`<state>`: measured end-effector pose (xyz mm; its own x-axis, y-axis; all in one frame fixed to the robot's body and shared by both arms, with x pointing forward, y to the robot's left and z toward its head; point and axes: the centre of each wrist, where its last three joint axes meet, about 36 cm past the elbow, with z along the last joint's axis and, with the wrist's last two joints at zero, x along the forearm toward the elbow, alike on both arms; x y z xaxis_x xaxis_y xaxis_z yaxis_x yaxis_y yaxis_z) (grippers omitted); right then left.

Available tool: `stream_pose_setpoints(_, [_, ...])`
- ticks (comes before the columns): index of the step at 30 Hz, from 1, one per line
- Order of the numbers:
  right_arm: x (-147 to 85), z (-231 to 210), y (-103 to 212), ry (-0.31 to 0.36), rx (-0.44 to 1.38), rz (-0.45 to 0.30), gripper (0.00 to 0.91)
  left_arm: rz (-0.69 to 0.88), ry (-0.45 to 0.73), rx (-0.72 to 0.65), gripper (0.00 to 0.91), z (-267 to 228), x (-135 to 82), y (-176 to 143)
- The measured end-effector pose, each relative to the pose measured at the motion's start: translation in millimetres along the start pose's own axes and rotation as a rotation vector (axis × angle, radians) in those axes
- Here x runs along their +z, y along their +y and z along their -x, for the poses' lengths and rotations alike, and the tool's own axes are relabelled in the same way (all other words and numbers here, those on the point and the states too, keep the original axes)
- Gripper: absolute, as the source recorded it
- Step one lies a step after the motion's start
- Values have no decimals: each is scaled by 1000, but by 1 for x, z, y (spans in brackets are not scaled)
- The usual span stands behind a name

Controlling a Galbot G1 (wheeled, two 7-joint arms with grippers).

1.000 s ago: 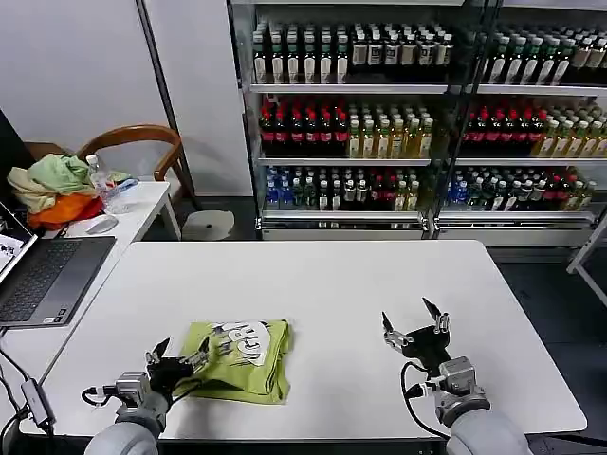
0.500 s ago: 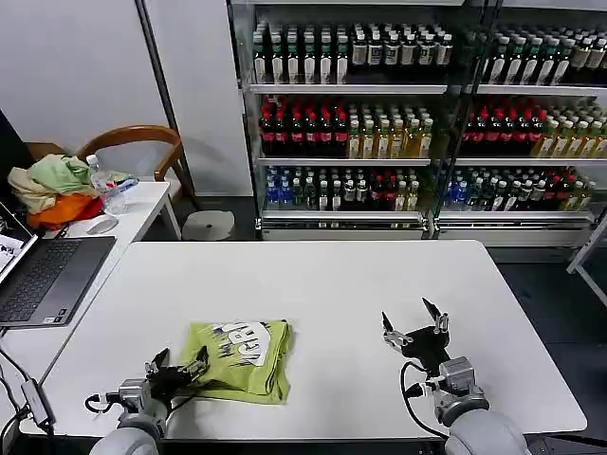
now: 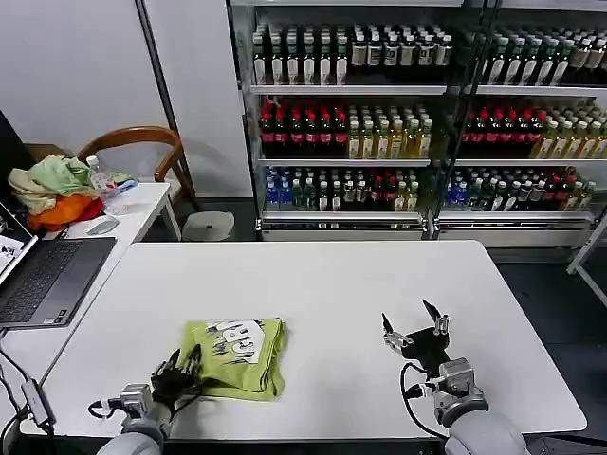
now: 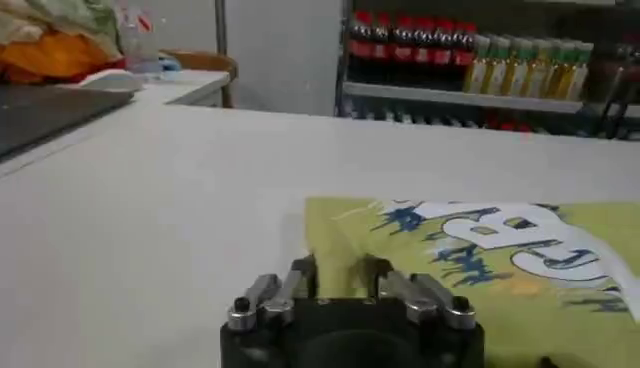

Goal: Fold and organize the clothes.

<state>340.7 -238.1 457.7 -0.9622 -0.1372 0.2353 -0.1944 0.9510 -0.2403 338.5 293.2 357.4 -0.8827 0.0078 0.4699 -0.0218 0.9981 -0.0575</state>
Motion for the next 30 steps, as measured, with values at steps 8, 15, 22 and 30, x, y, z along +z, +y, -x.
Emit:
stream_pose_setpoints(8, [-2,1,-1,-5,-2,-6,907,0,-20,22,30,-2,-7,5])
stream_pose_setpoints(15, [-4,2,-1,-15,-6,-10,907,0,-77,33,40,-19,-59,13])
stream_pose_setpoints(22, [-2,3,0,-24,-18,-12,907,-10,-68,-6,40,-41,-100,32])
stream_pose_setpoints(30, [-5,6,5,-56,-32,0,907,44,-50,-139,40,-70,-141,84])
